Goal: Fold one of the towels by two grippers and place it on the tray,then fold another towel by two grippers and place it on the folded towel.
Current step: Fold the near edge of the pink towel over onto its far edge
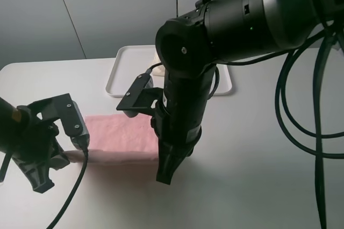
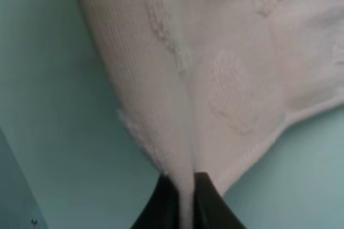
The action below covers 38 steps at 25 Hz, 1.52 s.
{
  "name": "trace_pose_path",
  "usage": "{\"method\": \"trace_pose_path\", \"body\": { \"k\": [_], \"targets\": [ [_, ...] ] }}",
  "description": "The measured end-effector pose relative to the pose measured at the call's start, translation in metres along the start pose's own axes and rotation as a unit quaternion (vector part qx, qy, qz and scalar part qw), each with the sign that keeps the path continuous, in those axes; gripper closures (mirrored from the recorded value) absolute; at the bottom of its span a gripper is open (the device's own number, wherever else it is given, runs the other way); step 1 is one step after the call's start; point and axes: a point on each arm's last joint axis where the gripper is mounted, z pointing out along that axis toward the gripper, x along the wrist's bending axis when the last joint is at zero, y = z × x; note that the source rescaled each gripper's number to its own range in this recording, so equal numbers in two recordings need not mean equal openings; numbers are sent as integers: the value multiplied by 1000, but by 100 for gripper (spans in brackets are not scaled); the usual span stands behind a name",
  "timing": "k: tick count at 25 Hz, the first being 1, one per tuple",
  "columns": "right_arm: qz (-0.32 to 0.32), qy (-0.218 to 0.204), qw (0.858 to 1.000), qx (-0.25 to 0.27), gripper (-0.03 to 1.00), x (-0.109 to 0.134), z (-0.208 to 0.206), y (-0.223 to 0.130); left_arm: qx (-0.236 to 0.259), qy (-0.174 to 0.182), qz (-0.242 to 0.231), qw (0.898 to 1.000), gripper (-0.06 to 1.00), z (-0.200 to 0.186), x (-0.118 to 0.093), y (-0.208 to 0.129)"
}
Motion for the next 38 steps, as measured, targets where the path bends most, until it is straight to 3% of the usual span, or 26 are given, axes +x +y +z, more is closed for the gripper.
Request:
{"method": "trace_pose_path", "body": {
  "k": [4, 8, 16, 20, 25, 29, 34, 38],
  "targets": [
    [31, 5, 999, 14, 97, 1, 0, -3, -34, -12, -52, 998, 94, -8, -4, 4],
    [70, -9, 997, -8, 97, -2, -1, 1, -66, 5, -108, 992, 94, -10, 0, 9],
    [113, -94, 987, -58, 97, -19, -3, 8, -121, 35, -187, 974, 94, -12, 8, 17],
    [126, -129, 981, -74, 97, -25, -5, 9, -141, 44, -203, 968, 94, -13, 11, 20],
    [137, -154, 974, -96, 97, -31, -6, 12, -144, 58, -186, 970, 94, -14, 13, 20],
    [139, -167, 973, -83, 97, -35, 6, 13, -135, 66, -192, 970, 94, -9, 18, 19],
    [150, -184, 966, -107, 97, -39, 11, 18, -104, 64, -220, 968, 78, 7, 28, 12],
    [163, -194, 958, -136, 97, -42, 9, 23, -125, 75, -224, 964, 66, 8, 32, 15]
  ]
}}
